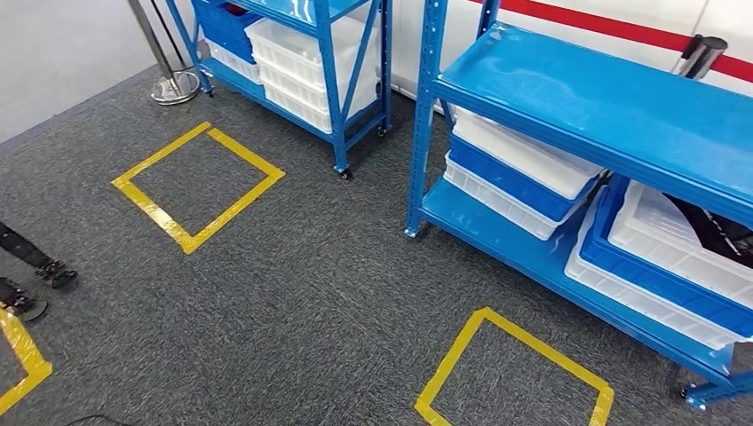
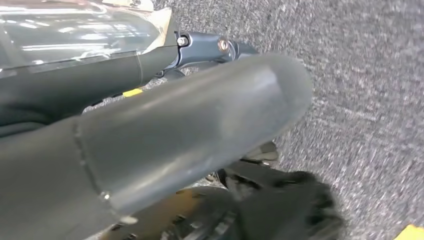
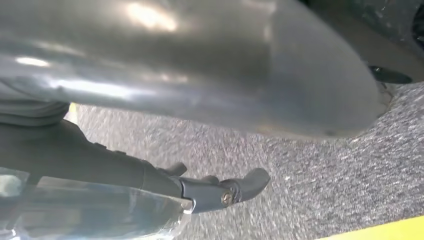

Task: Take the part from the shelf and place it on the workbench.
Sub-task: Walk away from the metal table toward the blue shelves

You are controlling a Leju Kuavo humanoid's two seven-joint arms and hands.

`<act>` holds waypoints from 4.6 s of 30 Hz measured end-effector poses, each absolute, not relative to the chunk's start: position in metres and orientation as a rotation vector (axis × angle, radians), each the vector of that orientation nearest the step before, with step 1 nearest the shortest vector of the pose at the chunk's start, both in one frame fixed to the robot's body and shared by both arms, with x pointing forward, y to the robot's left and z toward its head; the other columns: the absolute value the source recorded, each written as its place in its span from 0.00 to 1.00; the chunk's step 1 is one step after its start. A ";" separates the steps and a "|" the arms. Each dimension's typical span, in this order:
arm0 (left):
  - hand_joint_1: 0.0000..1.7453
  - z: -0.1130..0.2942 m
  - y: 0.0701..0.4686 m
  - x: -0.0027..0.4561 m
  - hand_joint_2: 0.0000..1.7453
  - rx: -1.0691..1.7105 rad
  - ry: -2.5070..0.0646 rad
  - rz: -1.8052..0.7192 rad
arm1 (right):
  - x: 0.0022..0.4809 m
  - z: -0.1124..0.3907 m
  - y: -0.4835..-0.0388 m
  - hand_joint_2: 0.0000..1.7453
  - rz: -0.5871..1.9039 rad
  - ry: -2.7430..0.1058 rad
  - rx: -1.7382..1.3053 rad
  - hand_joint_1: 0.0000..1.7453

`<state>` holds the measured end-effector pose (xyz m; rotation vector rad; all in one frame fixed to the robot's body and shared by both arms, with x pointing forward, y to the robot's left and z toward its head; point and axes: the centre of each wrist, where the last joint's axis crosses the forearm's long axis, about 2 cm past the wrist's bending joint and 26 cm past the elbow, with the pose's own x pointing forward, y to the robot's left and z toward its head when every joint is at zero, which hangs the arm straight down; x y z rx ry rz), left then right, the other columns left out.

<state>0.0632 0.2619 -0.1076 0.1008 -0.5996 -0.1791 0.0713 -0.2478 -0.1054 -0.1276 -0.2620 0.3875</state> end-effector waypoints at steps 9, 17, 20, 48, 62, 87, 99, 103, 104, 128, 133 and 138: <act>0.00 -0.108 0.265 0.062 0.00 0.104 -0.597 -0.179 | 0.070 -0.105 -0.245 0.00 0.375 -0.263 -0.135 0.00; 0.00 -0.097 0.229 0.103 0.00 0.134 -0.574 -0.133 | 0.077 -0.104 -0.246 0.00 0.420 -0.254 -0.147 0.00; 0.00 -0.089 0.214 0.125 0.00 0.112 -0.599 -0.113 | 0.081 -0.103 -0.245 0.00 0.429 -0.255 -0.152 0.00; 0.00 -0.086 0.206 0.132 0.00 0.106 -0.630 -0.084 | 0.082 -0.103 -0.248 0.00 0.439 -0.263 -0.165 0.00; 0.00 -0.086 0.206 0.131 0.00 0.112 -0.636 -0.072 | 0.079 -0.104 -0.251 0.00 0.426 -0.285 -0.186 0.00; 0.00 -0.087 0.207 0.129 1.00 0.116 -0.640 -0.002 | 0.071 -0.105 -0.254 1.00 0.414 -0.294 -0.225 0.00; 0.00 -0.099 0.235 0.095 0.00 0.127 -0.518 0.025 | 0.049 -0.109 -0.266 0.00 0.274 -0.239 -0.176 0.00; 0.00 -0.102 0.245 0.084 0.00 0.122 -0.484 0.031 | 0.043 -0.110 -0.271 0.00 0.233 -0.232 -0.156 0.00; 0.00 -0.103 0.247 0.081 0.00 0.120 -0.476 0.033 | 0.041 -0.110 -0.272 0.00 0.223 -0.232 -0.151 0.00; 0.00 -0.111 0.284 0.016 0.00 0.013 -0.275 0.057 | 0.007 -0.112 -0.291 0.00 -0.006 -0.231 -0.021 0.00; 0.00 -0.111 0.286 0.011 0.00 -0.003 -0.257 0.056 | 0.006 -0.111 -0.292 0.00 -0.025 -0.235 -0.005 0.00; 0.00 -0.111 0.286 0.010 0.00 -0.004 -0.255 0.039 | 0.005 -0.111 -0.293 0.00 -0.020 -0.239 -0.003 0.00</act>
